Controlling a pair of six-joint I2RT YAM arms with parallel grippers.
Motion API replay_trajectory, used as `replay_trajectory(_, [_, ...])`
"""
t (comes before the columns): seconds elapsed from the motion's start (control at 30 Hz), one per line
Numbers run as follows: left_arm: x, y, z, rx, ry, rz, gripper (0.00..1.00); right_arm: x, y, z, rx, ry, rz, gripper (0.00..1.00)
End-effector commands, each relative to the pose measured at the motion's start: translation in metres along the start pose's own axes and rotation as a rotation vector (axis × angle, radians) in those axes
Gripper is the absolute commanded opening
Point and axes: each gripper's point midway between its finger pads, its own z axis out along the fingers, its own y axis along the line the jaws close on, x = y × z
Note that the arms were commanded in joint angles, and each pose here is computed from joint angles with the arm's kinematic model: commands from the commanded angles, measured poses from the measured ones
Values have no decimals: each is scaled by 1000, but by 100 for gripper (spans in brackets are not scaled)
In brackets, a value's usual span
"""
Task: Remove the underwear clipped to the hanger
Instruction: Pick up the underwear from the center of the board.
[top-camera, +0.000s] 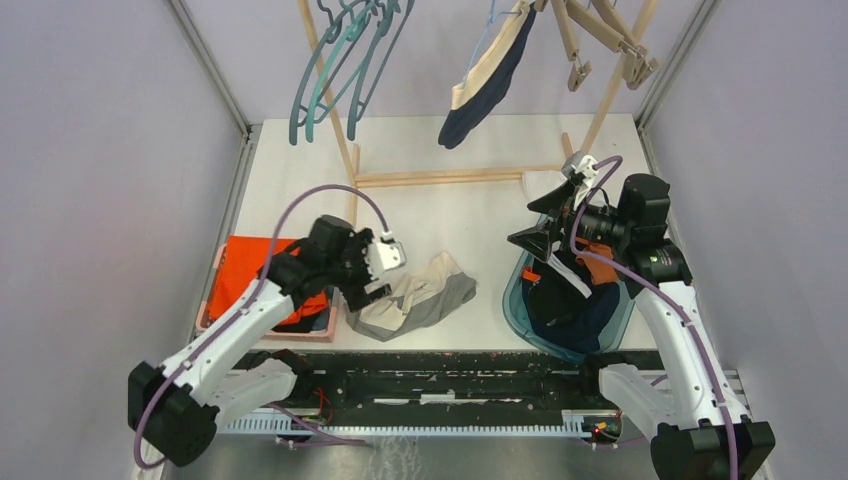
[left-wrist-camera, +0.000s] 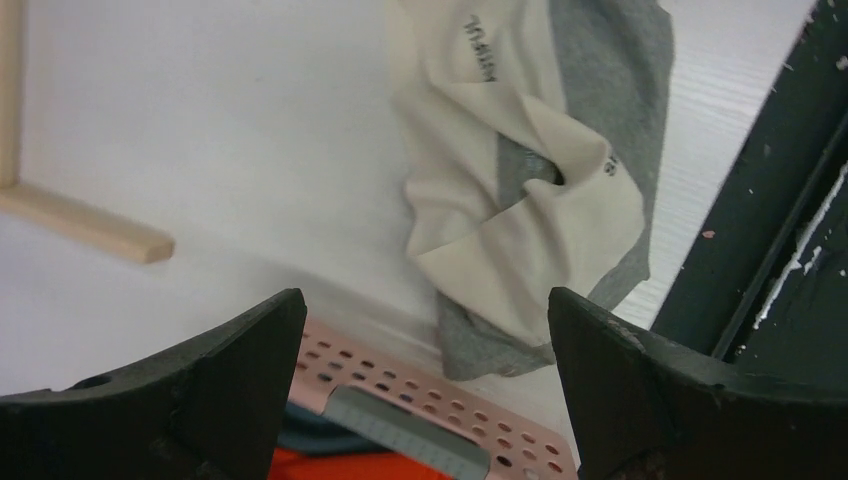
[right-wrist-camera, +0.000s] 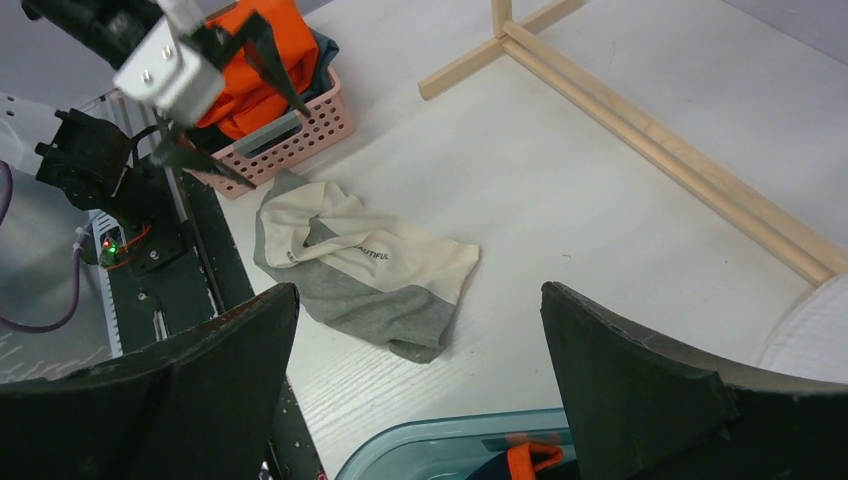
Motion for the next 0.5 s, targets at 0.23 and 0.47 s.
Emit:
replay_trajectory(0.23, [29,-55,75,187,187,285,97,-13,-3,-5,25,-29,-66,100])
replay_trajectory(0.47, [42,-71,90,229,229,295,74,-14,-2,-5,18,-33,-70,100])
